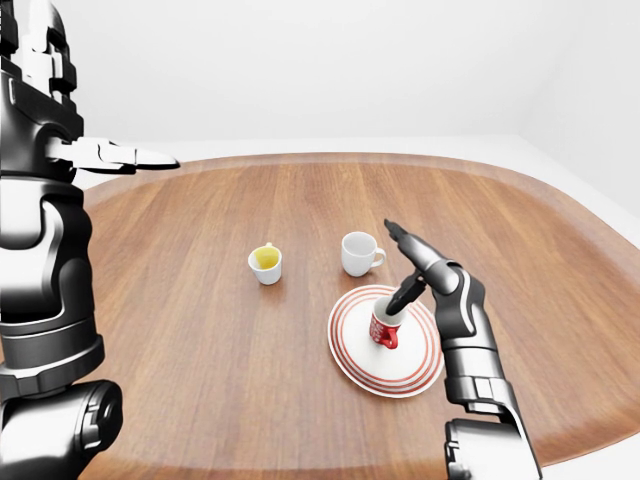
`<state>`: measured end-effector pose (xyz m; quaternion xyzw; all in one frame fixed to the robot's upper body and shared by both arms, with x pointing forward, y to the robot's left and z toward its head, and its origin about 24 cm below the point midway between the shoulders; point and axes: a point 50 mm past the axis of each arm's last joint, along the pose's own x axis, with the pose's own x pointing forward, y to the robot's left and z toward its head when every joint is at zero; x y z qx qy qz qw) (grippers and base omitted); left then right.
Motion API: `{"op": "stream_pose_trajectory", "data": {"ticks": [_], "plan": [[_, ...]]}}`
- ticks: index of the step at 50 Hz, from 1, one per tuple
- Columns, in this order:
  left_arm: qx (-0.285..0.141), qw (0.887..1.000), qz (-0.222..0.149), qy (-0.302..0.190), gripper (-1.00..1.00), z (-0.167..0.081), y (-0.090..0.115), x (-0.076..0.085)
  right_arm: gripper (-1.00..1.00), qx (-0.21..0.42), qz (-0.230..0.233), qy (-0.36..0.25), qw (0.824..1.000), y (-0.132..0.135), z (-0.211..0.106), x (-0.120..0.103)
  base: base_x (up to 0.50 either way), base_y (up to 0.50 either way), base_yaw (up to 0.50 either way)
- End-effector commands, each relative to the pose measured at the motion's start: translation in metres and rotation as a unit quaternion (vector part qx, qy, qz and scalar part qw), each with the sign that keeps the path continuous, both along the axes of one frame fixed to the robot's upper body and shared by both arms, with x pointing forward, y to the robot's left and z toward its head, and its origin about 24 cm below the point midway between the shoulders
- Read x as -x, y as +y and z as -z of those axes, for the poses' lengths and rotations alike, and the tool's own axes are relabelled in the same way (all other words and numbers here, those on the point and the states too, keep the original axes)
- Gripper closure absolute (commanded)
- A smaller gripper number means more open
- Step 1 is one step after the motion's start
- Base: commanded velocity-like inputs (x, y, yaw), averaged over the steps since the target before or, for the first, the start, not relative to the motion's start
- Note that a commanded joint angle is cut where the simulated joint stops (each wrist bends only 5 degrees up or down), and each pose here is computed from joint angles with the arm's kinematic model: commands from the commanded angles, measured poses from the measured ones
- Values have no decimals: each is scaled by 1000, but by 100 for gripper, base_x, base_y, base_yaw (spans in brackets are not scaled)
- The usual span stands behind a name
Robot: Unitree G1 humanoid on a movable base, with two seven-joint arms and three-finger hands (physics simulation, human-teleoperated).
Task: Pick up the red mug and put it on the plate
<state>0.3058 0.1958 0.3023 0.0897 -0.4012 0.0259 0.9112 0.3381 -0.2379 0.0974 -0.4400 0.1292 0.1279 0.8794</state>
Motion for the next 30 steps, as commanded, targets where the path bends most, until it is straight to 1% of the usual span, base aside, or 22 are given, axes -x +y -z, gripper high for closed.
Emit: {"op": "stream_pose_trajectory", "data": {"ticks": [1, 5, 9, 13, 19, 20, 26, 27, 30], "plan": [[-10, 1000, 2, -25, -100, -13, -2, 6, -100, 23, -26, -25, 999, -1, -30, 1, 0, 0, 0], [-16, 999, 3, -41, -100, -21, -3, 9, -100, 27, -33, -36, 998, 1, -40, -1, 0, 0, 0], [-24, 998, 5, -64, -100, -33, -5, 14, -100, 37, -52, -65, 996, 6, -64, -3, 0, 0, 0], [-31, 997, 5, -77, -100, -41, -6, 17, -100, 49, -56, -95, 993, 8, -82, -4, 0, 0, 0], [-45, 992, 7, -117, -100, -63, -8, 27, -100, 63, -67, -171, 981, 16, -127, -3, 0, 0, 0], [-47, 991, 5, -125, -100, -70, -6, 29, -100, 61, -69, -179, 980, 16, -131, -3, 0, 0, 0], [-43, 988, 0, -150, -100, -88, -1, 35, -100, 58, -80, -229, 968, 21, -162, -1, 0, 0, 0], [-42, 987, -1, -155, -100, -91, 0, 36, -100, 59, -84, -253, 962, 23, -177, 1, 0, 0, 0], [-40, 986, -2, -163, -100, -97, 2, 38, -100, 61, -93, -289, 951, 27, -200, 6, 0, 0, 0]]}}
